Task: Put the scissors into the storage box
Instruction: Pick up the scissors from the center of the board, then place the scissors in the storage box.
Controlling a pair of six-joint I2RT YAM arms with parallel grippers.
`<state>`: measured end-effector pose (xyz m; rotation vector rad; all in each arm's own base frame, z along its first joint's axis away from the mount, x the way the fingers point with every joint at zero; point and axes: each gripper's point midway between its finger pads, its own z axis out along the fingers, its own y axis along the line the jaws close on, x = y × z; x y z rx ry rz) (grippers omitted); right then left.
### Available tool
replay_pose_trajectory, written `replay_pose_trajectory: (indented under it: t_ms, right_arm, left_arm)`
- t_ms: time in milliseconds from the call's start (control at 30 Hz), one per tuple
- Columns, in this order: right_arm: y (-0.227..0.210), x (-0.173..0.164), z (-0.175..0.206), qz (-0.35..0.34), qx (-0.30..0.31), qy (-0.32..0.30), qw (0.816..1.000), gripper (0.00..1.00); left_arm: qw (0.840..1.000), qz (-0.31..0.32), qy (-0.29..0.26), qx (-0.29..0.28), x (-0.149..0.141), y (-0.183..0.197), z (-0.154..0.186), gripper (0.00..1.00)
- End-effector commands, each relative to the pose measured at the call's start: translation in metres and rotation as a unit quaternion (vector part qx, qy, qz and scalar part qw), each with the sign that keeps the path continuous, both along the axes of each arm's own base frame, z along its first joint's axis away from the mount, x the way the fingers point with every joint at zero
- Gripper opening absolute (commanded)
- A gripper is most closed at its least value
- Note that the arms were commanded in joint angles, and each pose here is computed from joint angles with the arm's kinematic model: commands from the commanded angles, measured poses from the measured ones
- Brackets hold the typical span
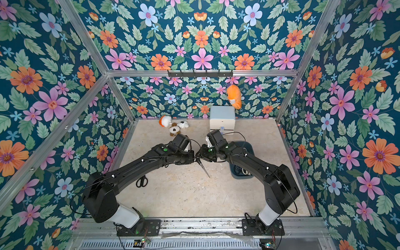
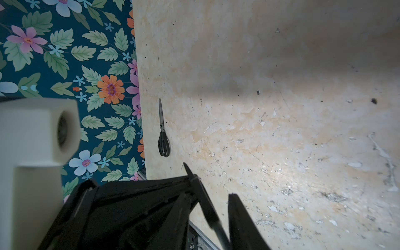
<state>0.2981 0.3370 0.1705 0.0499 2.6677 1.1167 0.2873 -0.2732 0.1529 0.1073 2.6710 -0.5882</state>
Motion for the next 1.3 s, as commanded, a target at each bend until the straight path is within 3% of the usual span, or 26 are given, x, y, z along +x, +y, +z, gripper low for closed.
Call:
replay_pose_trajectory:
  t_ms: [0,300,500,700,833,1033,1200,1267]
  right_arm:
    - [0.009,0.003,0.007,0.005,0.012,-0.015,1.0,0.26]
    - [0.015,0.0,0.009,0.013,0.01,-0.018,1.0,0.09]
    - [0.009,-0.001,0.009,0.01,-0.001,-0.027,1.0,0.05]
    - [-0.007,-0.004,0.004,0.003,-0.035,-0.034,0.999,0.03]
    - [-0.025,-0.01,-0.008,-0.004,-0.078,-0.033,0.996,0.03]
    - [-0.075,-0.01,-0.021,-0.044,-0.136,-0.028,0.989,0.03]
    - [-0.153,0.008,-0.016,-0.139,-0.164,-0.025,0.976,0.02]
    - [-0.183,0.016,-0.014,-0.176,-0.172,-0.022,0.969,0.01]
  left_arm:
    - [1.0,-0.001,-0.008,-0.011,0.001,-0.002,0.004,0.0]
    - [1.0,0.001,-0.012,-0.016,-0.002,0.0,0.009,0.0]
    - [1.0,-0.003,-0.018,-0.025,-0.004,-0.001,0.015,0.01]
    - [0.999,0.0,-0.028,-0.022,-0.002,0.002,0.021,0.24]
    - [1.0,0.004,-0.027,-0.013,-0.001,0.006,0.02,0.33]
    - [0.999,0.024,-0.028,0.007,0.002,0.018,0.014,0.37]
    - [0.997,0.054,-0.005,0.054,-0.002,0.044,-0.013,0.38]
    - [0.996,0.065,0.017,0.061,-0.006,0.051,-0.026,0.48]
